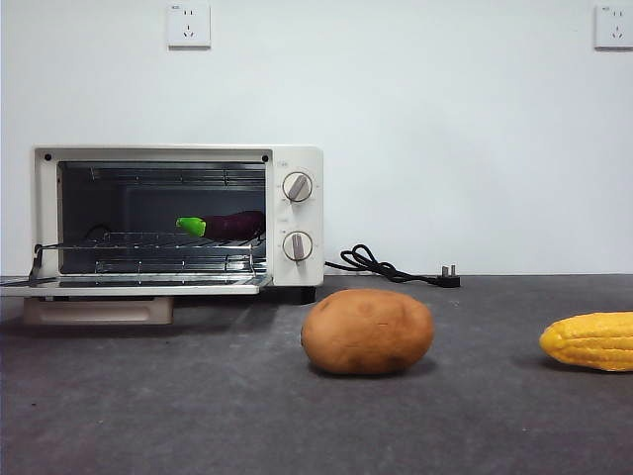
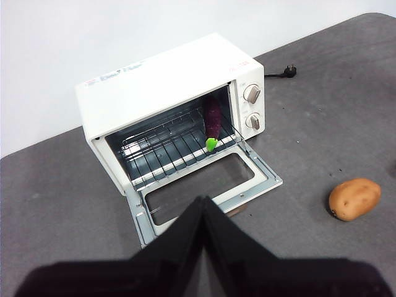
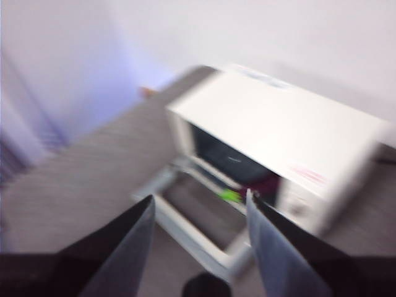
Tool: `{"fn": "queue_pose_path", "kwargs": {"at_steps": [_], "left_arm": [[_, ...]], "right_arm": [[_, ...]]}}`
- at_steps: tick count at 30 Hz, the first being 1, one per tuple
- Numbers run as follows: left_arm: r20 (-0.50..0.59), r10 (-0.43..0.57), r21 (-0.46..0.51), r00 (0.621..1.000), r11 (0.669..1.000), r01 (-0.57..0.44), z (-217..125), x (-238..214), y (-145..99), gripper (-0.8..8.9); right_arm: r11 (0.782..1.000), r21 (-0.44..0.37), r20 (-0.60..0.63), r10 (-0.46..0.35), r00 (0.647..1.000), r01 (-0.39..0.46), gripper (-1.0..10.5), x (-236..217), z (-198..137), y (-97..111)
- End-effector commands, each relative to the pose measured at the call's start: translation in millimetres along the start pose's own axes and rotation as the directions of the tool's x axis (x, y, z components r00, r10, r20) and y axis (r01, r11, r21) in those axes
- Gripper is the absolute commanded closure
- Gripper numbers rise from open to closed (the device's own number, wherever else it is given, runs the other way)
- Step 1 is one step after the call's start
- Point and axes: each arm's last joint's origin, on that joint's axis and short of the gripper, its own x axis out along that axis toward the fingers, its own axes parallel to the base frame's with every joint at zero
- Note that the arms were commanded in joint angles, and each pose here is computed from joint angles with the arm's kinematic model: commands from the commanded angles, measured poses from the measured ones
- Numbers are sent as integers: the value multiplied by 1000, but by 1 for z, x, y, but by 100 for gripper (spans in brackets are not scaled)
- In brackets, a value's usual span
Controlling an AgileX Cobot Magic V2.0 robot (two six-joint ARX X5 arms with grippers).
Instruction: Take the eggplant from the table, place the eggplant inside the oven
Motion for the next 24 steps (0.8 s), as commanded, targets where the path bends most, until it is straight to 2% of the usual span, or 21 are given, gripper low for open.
{"fn": "queue_pose_path", "kwargs": {"at_steps": [1, 3, 6, 8, 10, 12, 14, 18, 22, 23, 24], "left_arm": [[8, 1, 16, 1000, 1000, -1, 0, 1, 0, 819], [8, 1, 19, 1000, 1000, -1, 0, 1, 0, 819], [7, 1, 19, 1000, 1000, -1, 0, 1, 0, 819], [7, 1, 19, 1000, 1000, -1, 0, 1, 0, 819], [6, 1, 18, 1000, 1000, -1, 0, 1, 0, 819], [6, 1, 18, 1000, 1000, -1, 0, 1, 0, 819], [6, 1, 9, 1000, 1000, -1, 0, 1, 0, 819], [0, 0, 3, 1000, 1000, 0, 1, 3, 0, 819], [-7, -1, -2, 1000, 1000, 1, 2, 6, -1, 819], [-9, -1, -6, 1000, 1000, 1, 2, 6, -1, 819], [-13, -1, -14, 1000, 1000, 1, 2, 8, -1, 819]], "right_arm": [[993, -46, -64, -108, 992, 105, 693, -13, -10, -2], [987, -54, -89, -155, 984, 150, 693, -23, -17, -2], [993, -50, -132, -114, 985, 109, 693, -35, -30, 2], [998, -39, -159, -52, 986, 46, 693, -42, -39, 5], [999, -20, -187, 45, 981, -49, 693, -49, -51, 10], [988, -6, -215, 151, 965, -156, 693, -54, -62, 18], [975, 1, -239, 214, 947, -221, 694, -60, -74, 25], [968, -6, -274, 241, 931, -252, 694, -71, -92, 33], [966, -11, -267, 245, 932, -257, 699, -80, -97, 34], [966, -12, -262, 246, 933, -258, 709, -82, -97, 34], [966, -14, -258, 246, 934, -258, 774, -83, -97, 34]]}}
